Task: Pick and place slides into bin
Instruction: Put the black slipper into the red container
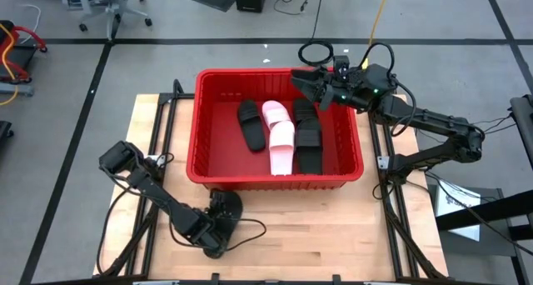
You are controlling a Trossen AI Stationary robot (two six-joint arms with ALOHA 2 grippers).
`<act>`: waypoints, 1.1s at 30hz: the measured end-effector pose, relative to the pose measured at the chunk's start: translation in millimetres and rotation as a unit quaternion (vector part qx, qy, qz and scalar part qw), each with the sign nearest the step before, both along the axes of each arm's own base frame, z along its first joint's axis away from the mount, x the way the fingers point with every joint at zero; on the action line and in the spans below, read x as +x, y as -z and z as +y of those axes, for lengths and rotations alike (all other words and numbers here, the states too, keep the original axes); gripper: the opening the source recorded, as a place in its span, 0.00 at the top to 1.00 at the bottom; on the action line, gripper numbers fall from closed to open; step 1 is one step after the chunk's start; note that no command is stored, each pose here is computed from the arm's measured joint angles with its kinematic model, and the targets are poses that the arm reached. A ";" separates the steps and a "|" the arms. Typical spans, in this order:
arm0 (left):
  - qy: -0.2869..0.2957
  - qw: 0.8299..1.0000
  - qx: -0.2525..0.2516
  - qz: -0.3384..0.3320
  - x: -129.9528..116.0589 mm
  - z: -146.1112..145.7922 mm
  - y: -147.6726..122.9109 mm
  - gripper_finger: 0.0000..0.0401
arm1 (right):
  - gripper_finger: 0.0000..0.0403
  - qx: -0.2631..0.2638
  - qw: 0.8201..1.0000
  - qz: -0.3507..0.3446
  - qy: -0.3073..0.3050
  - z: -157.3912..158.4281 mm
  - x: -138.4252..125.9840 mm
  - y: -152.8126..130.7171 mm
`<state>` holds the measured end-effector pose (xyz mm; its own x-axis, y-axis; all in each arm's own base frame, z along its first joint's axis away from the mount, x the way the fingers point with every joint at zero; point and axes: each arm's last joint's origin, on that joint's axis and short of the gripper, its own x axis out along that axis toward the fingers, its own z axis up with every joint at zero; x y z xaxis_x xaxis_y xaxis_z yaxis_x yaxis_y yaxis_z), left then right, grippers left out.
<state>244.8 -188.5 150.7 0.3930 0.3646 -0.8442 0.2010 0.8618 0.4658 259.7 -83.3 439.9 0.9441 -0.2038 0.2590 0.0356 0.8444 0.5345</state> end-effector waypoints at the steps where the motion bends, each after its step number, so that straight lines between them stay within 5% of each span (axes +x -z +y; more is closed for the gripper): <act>1: 0.003 1.000 -0.003 0.004 -0.1 0.1 -0.5 0.72 | 0.30 0.000 1.000 0.000 0.000 -0.2 -0.1 0.0; 6: 0.009 0.999 -0.036 0.013 -3.7 -0.2 -10.4 0.97 | 0.30 -0.001 1.000 0.000 0.008 -3.9 -1.3 0.0; 12: 0.013 0.994 -0.110 -0.010 -14.9 -0.6 -42.8 0.98 | 0.30 0.000 1.000 0.000 0.024 -12.0 -4.1 0.0; 21: 0.077 0.954 -0.234 -0.170 -35.4 9.1 -163.6 0.99 | 0.30 -0.003 0.999 0.001 0.042 -21.2 -7.8 0.0; 28: 0.092 0.915 -0.194 -0.341 -32.9 37.4 -272.1 0.99 | 0.30 -0.003 0.999 0.001 0.048 -23.5 -8.7 0.0; 33: 0.030 0.893 -0.090 -0.441 -33.0 78.8 -332.9 0.98 | 0.30 0.003 0.999 -0.001 0.048 -23.5 -8.8 0.0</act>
<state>211.8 -109.7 483.6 0.9475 0.2108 -0.2406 -0.1274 0.9386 0.3205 250.9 -106.8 439.9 0.9197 -0.2950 0.2593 0.1157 0.8344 0.5389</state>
